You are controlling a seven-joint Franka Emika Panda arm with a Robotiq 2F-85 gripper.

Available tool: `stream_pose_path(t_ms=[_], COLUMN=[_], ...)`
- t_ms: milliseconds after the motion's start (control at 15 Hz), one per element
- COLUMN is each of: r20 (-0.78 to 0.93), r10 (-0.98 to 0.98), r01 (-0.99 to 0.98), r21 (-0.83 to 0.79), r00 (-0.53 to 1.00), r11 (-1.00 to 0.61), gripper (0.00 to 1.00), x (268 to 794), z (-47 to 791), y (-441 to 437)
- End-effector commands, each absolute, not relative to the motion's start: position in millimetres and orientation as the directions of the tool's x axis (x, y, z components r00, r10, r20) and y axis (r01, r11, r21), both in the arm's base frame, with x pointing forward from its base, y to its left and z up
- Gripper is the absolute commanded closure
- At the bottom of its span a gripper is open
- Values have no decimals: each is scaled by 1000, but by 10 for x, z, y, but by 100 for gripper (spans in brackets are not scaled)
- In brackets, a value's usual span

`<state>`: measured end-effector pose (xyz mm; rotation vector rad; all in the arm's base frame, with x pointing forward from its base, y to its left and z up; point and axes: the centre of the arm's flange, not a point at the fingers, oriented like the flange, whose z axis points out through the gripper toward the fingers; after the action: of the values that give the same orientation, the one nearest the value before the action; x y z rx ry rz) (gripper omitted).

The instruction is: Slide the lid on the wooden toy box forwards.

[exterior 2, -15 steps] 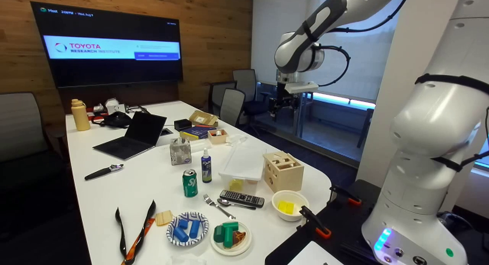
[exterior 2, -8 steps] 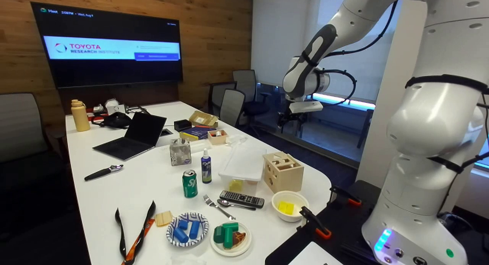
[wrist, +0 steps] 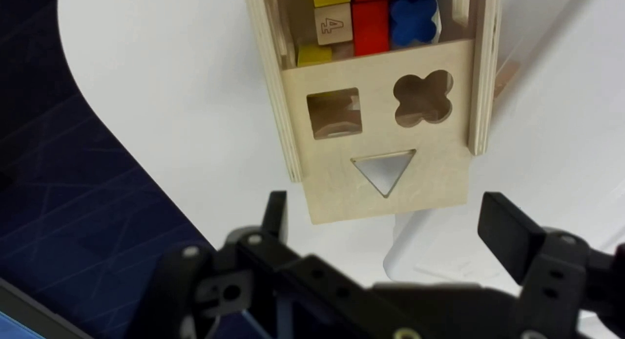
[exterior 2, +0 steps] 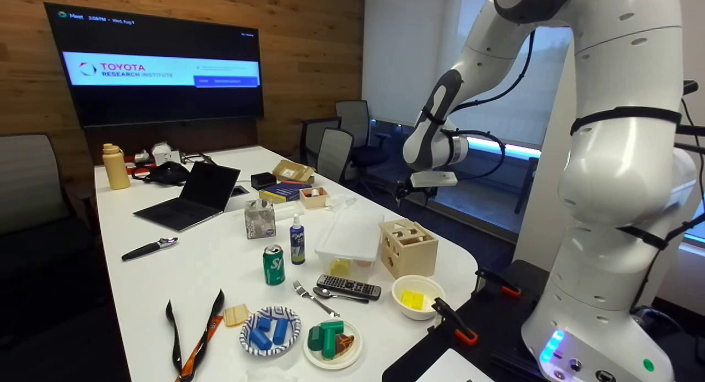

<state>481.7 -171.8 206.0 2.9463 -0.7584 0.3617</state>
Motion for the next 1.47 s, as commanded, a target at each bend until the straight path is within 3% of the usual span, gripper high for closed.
stream_pose_path(t_ms=[0, 667, 1400], r20=[273, 305, 281], r10=[-505, -544, -524], r01=[-525, -574, -569], r21=[-1, 10, 108], r00=[819, 782, 804], r11=[-851, -819, -815], gripper=[0, 0, 0], x=[5024, 5608, 5826], z=[1745, 1398, 954], y=[-1732, -1997, -2153])
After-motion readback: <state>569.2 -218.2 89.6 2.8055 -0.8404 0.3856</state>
